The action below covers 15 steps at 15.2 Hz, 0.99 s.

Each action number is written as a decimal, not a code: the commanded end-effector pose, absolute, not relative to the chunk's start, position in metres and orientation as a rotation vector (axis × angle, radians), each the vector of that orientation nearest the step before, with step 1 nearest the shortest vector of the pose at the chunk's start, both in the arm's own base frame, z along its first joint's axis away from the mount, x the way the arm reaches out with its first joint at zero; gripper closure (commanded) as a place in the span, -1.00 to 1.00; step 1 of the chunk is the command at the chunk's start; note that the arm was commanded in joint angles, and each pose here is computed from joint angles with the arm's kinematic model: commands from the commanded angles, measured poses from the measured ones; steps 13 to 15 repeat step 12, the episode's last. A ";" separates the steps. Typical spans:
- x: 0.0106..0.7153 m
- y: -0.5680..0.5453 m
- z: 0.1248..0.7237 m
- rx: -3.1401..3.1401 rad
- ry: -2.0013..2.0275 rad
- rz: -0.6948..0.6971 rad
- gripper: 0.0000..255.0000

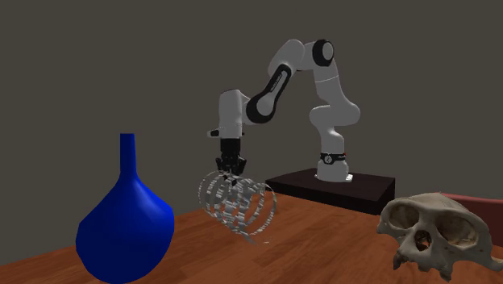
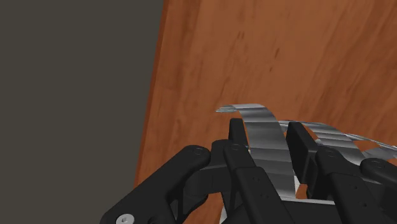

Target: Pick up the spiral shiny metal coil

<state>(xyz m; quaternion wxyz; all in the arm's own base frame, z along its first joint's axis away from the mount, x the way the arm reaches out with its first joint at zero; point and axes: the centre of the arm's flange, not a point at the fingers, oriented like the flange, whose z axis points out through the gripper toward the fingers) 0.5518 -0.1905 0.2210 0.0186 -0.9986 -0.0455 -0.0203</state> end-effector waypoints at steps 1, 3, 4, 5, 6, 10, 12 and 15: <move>0.552 -0.191 0.232 -3.101 -0.141 -0.064 1.00; 0.552 -0.191 0.243 -3.101 -0.141 -0.064 1.00; 0.552 -0.191 0.248 -3.101 -0.141 -0.064 1.00; 0.552 -0.191 0.254 -3.101 -0.141 -0.064 1.00; 0.552 -0.191 0.259 -3.101 -0.141 -0.064 1.00; 0.552 -0.191 0.280 -3.101 -0.141 -0.064 1.00; 0.552 -0.191 0.281 -3.101 -0.141 -0.064 1.00; 0.552 -0.191 0.281 -3.101 -0.141 -0.064 1.00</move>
